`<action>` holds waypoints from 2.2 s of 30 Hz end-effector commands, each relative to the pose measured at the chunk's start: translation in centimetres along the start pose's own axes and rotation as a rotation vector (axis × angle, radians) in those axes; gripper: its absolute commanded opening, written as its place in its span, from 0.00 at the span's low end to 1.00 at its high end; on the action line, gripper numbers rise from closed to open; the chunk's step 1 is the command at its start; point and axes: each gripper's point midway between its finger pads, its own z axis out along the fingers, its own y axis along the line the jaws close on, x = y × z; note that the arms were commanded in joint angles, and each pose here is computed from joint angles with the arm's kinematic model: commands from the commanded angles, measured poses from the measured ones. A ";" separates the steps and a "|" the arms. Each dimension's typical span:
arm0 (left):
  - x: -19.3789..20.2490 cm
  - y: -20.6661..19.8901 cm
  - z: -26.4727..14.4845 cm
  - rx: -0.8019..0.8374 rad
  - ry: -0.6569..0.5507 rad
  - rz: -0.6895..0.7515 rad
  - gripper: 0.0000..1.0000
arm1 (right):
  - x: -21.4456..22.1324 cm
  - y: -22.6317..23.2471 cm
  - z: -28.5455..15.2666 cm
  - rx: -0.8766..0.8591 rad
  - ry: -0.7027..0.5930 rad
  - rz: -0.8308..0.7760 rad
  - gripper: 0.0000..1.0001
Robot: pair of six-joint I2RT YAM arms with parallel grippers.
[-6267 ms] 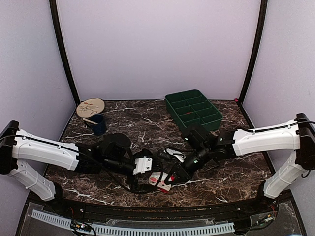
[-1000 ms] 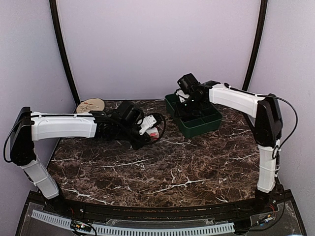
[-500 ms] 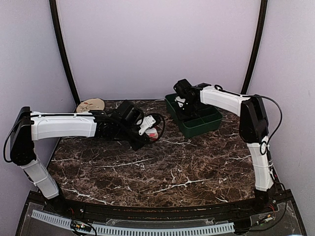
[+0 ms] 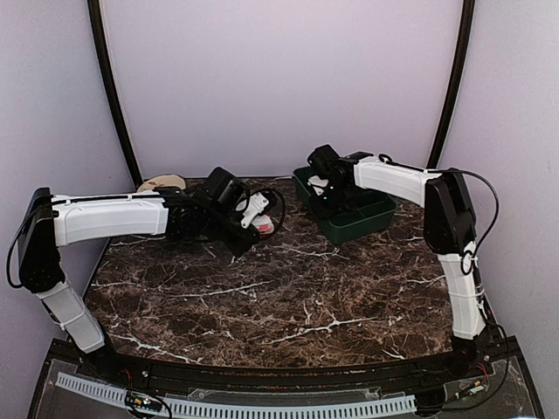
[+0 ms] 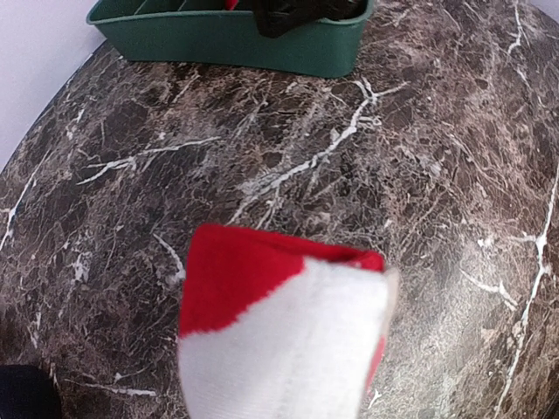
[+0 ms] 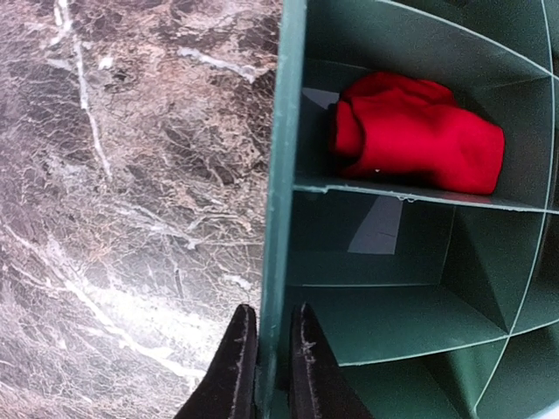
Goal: Roll the socks
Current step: Move the bin to the center of the board, then place the sock in the storage box.
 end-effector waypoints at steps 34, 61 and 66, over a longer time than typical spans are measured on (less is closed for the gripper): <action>-1.7 1.6 -0.5 0.082 0.209 -0.339 0.01 | 16.7 20.9 -12.4 -0.237 -0.041 -0.236 0.22; -0.2 -2.6 3.6 0.173 0.404 -0.415 0.01 | 13.9 10.9 -20.3 -0.076 -0.366 0.091 0.42; 0.7 -3.4 4.1 0.170 0.442 -0.429 0.01 | 14.4 10.1 -20.0 -0.074 -0.361 0.099 0.42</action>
